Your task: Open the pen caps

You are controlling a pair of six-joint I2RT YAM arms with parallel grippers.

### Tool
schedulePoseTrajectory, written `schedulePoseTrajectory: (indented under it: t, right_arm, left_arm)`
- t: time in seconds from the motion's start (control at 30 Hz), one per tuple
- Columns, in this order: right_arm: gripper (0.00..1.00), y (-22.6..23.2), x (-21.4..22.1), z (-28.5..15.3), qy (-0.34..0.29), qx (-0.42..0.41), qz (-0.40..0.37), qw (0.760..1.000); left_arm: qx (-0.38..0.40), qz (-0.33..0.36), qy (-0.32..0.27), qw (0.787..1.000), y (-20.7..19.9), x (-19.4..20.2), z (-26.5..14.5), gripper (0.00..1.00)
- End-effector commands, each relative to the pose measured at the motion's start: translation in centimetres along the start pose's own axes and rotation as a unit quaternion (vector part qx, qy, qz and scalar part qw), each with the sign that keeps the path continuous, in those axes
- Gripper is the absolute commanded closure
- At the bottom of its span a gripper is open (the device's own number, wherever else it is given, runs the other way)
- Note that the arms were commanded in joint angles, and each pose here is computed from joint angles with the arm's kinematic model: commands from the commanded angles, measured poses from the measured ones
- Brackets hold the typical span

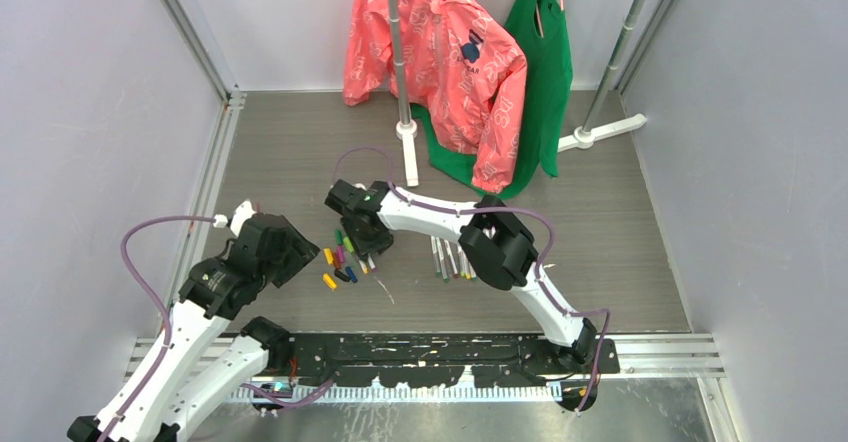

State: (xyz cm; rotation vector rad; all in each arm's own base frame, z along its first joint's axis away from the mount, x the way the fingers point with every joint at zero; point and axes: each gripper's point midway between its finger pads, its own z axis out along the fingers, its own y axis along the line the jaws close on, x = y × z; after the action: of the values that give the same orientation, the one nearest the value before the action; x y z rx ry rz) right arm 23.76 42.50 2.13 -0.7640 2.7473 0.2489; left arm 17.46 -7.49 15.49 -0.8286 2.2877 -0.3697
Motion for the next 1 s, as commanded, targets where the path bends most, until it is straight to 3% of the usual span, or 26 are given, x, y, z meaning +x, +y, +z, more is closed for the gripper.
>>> schedulePoseTrajectory:
  t: [0.0,0.47,0.83,0.97]
  right_arm:
    - [0.56,-0.5,-0.2,-0.1,-0.009,0.023,-0.012,1.0]
    - [0.59,-0.9,4.9,3.0,0.027,0.085,-0.062,0.994]
    - [0.93,-0.7,7.1,3.9,0.055,0.067,-0.039,0.996]
    - [0.99,-0.9,6.9,3.1,0.044,0.067,-0.031,0.996]
  left_arm:
    - [-0.002,-0.002,-0.019,1.0,0.3,-0.6,-0.1,0.43]
    - [0.0,-0.019,-0.026,0.999,0.5,-0.8,-0.6,0.43]
    - [-0.008,-0.029,-0.027,0.999,1.1,-0.7,-0.8,0.42]
    - [-0.011,-0.046,-0.032,0.998,1.4,-0.7,-0.8,0.34]
